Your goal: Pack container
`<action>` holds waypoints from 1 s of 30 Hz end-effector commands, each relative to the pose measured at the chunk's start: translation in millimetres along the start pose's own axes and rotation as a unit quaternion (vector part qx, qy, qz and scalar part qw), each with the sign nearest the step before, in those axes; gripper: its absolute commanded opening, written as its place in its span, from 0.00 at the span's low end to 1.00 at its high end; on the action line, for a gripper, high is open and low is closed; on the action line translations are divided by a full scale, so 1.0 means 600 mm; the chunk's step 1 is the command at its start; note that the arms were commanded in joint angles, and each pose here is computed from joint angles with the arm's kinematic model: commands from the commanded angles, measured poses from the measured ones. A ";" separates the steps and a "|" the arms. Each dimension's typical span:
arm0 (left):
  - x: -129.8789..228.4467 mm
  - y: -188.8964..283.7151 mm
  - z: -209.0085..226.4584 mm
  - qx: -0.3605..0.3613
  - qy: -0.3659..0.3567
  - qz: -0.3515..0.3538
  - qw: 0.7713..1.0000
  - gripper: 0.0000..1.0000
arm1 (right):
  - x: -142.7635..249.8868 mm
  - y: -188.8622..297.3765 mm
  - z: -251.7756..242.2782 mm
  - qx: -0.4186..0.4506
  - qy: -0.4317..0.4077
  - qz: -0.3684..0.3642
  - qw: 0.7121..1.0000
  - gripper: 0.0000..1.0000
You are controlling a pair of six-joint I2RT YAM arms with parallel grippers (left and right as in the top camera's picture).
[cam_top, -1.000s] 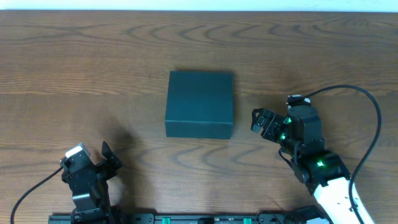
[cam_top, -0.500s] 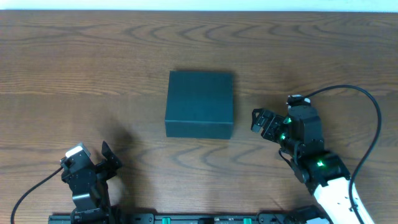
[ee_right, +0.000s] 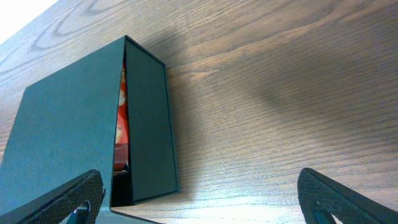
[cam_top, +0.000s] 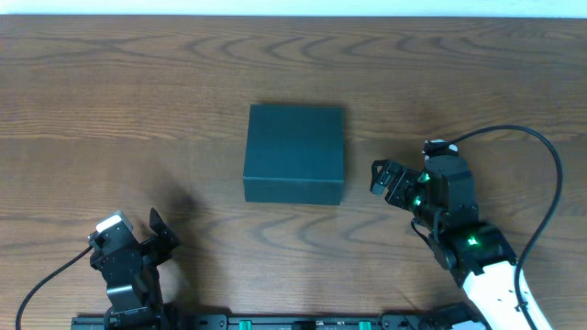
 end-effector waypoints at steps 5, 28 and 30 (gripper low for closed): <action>0.007 -0.003 0.007 -0.014 -0.012 0.002 1.000 0.95 | -0.013 0.042 0.010 -0.025 0.000 -0.027 0.999 0.99; 0.007 -0.003 0.007 -0.014 -0.012 0.002 1.000 0.95 | 0.076 0.074 -0.113 -0.042 0.147 -0.135 0.979 0.99; 0.007 -0.003 0.007 -0.014 -0.012 0.002 1.000 0.95 | 0.086 0.064 -0.122 -0.044 0.147 -0.134 0.979 0.99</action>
Point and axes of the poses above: each gripper's point midway between its finger pads, its own y axis back along the fingers, its own z axis along the line the jaws close on, x = y × z, the point moved 2 cm from there along y, back along the fingers, and after that the axes turned 9 degrees about -y, right-handed, at the moved point
